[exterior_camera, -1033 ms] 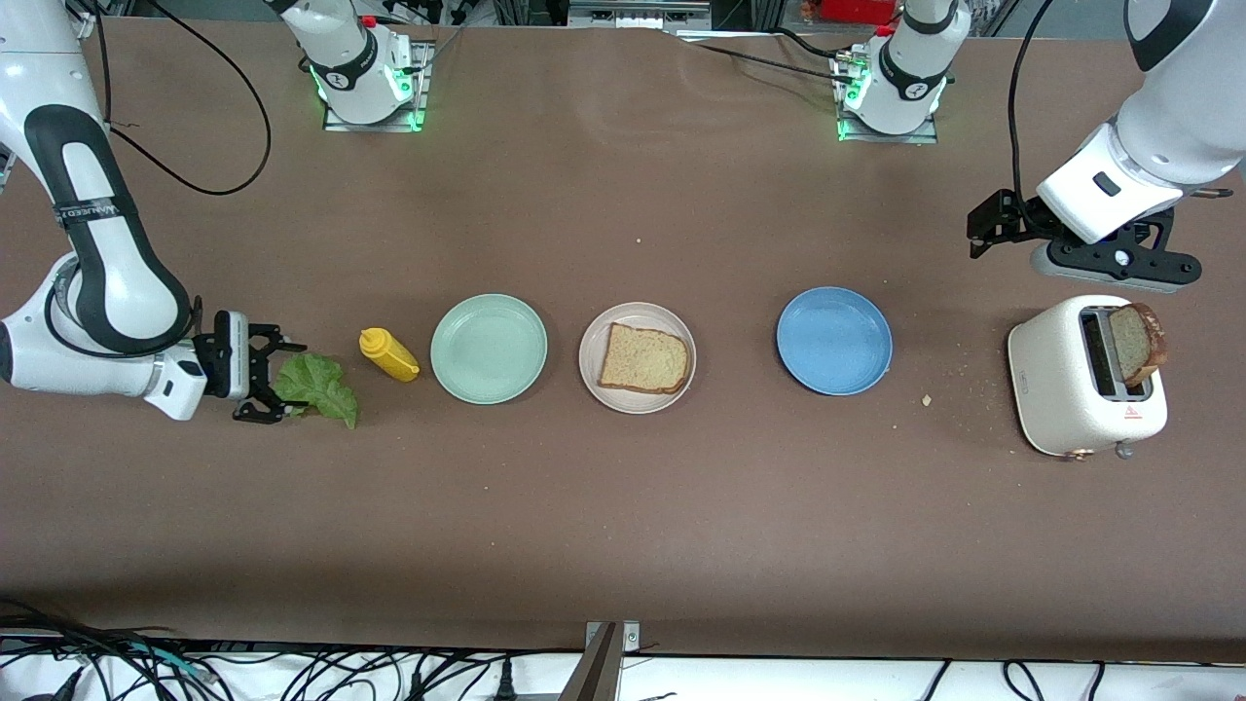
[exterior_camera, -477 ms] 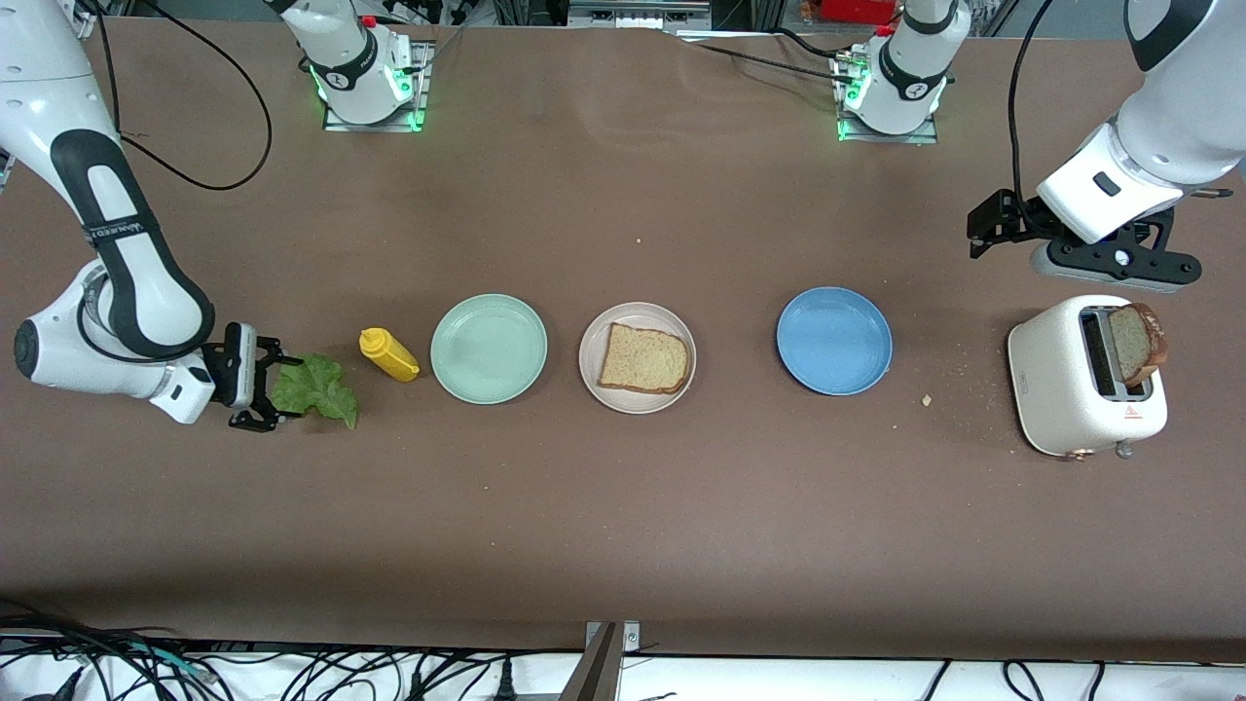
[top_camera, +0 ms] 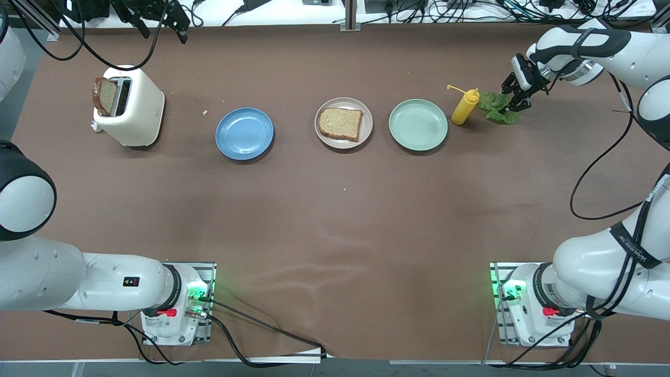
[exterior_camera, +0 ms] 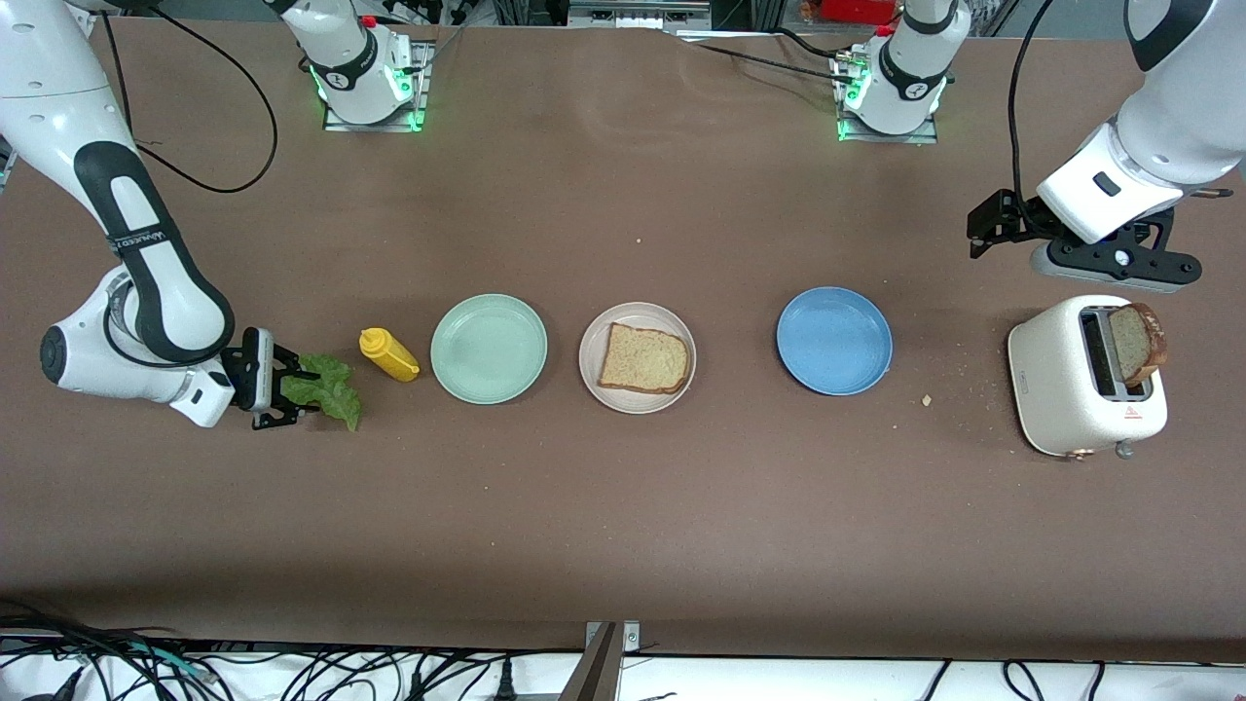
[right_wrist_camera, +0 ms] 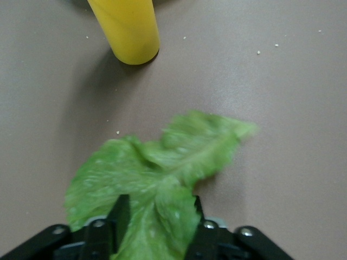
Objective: Make sandwich in beige plate with both arms
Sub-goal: 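Grasp the green lettuce leaf with the right gripper, then carry the lettuce leaf with the right gripper onto the bread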
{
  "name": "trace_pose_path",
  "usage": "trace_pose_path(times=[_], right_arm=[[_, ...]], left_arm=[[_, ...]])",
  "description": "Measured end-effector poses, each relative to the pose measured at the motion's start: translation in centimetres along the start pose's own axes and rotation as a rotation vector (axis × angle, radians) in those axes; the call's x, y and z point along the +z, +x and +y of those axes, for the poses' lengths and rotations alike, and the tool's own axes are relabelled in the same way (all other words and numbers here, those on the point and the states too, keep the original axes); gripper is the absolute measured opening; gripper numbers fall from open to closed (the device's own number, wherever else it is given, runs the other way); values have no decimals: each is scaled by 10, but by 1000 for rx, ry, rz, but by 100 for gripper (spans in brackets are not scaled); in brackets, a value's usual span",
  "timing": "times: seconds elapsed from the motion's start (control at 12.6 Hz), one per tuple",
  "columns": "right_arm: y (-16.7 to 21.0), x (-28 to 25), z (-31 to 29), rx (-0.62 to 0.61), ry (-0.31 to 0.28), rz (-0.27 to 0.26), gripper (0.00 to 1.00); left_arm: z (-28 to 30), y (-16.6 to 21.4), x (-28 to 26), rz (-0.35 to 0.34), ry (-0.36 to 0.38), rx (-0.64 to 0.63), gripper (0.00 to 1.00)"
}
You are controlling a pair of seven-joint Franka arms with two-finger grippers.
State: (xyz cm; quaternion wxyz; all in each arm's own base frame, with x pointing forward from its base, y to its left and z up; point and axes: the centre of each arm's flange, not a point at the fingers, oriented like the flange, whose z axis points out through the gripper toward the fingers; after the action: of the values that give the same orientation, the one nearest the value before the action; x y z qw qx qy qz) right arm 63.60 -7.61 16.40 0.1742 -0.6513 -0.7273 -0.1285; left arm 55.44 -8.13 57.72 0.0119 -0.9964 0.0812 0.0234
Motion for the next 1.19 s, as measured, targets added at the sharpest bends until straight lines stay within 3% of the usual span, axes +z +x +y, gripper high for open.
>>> trace_pose_path(times=[0.16, 0.32, 0.72, 0.95, 1.19], right_arm=[[2, -8, 2, 0, -12, -7, 19], [9, -28, 5, 33, -28, -15, 4], [83, -110, 1, 127, 26, -11, 4], [170, -145, -6, 213, 68, -36, 4], [270, -157, -17, 316, 68, -73, 4]], left_arm=[[0, 0, 0, 0, 0, 0, 100], [0, 0, 0, 0, 0, 0, 100], [0, 0, 0, 0, 0, 0, 100], [0, 0, 0, 0, 0, 0, 100], [0, 0, 0, 0, 0, 0, 100]])
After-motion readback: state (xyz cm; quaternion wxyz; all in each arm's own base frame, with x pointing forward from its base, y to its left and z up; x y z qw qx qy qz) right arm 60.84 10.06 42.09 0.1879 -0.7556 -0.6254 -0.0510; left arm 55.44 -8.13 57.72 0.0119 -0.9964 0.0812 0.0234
